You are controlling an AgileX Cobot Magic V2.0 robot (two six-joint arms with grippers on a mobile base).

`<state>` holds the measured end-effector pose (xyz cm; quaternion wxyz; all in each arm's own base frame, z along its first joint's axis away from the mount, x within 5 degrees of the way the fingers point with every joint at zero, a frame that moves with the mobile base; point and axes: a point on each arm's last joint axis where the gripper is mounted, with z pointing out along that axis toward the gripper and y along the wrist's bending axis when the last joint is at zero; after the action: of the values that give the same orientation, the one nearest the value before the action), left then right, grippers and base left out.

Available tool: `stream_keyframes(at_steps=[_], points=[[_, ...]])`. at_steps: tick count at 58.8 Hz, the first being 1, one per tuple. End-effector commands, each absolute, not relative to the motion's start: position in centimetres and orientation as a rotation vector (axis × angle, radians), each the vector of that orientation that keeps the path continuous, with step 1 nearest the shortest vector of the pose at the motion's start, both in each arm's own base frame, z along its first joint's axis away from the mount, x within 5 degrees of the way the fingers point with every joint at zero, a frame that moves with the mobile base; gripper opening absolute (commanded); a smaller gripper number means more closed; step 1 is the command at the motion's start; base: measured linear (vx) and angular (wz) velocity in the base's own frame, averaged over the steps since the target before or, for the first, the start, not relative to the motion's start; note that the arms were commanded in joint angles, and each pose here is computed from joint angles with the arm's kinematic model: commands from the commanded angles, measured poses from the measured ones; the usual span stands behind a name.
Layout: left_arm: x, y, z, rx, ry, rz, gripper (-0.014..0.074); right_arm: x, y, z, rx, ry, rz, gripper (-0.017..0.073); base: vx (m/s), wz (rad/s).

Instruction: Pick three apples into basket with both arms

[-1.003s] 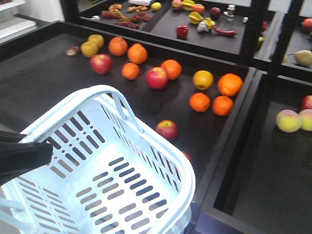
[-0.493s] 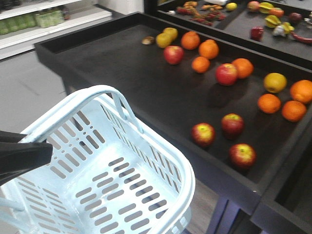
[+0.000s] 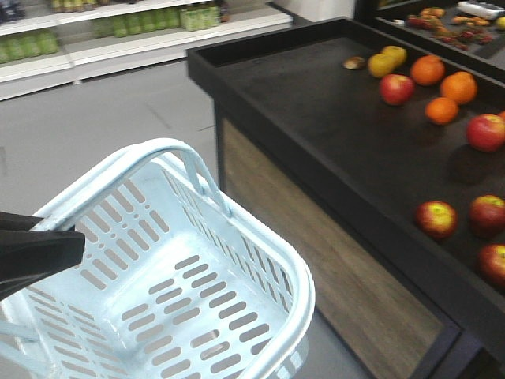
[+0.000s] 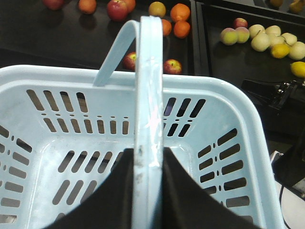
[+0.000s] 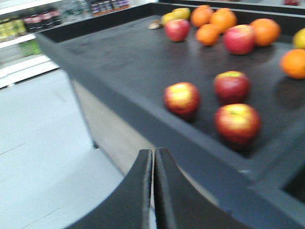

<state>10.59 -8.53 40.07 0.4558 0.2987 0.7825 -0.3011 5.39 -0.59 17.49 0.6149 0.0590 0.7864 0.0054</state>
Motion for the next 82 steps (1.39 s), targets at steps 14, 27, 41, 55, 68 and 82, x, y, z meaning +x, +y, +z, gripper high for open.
stream_keyframes(at_steps=[14,27,41,55,68,82], points=[[10.38,-8.56,41.7,0.663,1.833,-0.787,-0.0006,5.54,-0.51,17.84,0.112,1.749,0.009,-0.0005,-0.13,0.51],[10.36,-8.55,41.71,0.663,1.833,-0.787,-0.0006,5.54,-0.51,17.84,0.112,1.749,0.009,-0.0005,-0.11,0.47],[10.34,-8.56,41.69,0.666,1.835,-0.789,-0.0006,5.54,-0.51,17.84,0.112,1.749,0.009,-0.0005,-0.06,0.51],[10.34,-8.56,41.69,0.666,1.835,-0.789,-0.0006,5.54,-0.51,17.84,0.112,1.749,0.009,-0.0005,0.0,0.61],[10.34,-8.56,41.69,0.666,1.835,-0.789,-0.0006,5.54,-0.51,17.84,0.112,1.749,0.009,-0.0005,0.06,0.56],[10.32,-8.56,41.69,0.667,1.835,-0.789,-0.0006,5.54,-0.51,17.84,0.112,1.749,0.009,-0.0005,0.12,0.42]])
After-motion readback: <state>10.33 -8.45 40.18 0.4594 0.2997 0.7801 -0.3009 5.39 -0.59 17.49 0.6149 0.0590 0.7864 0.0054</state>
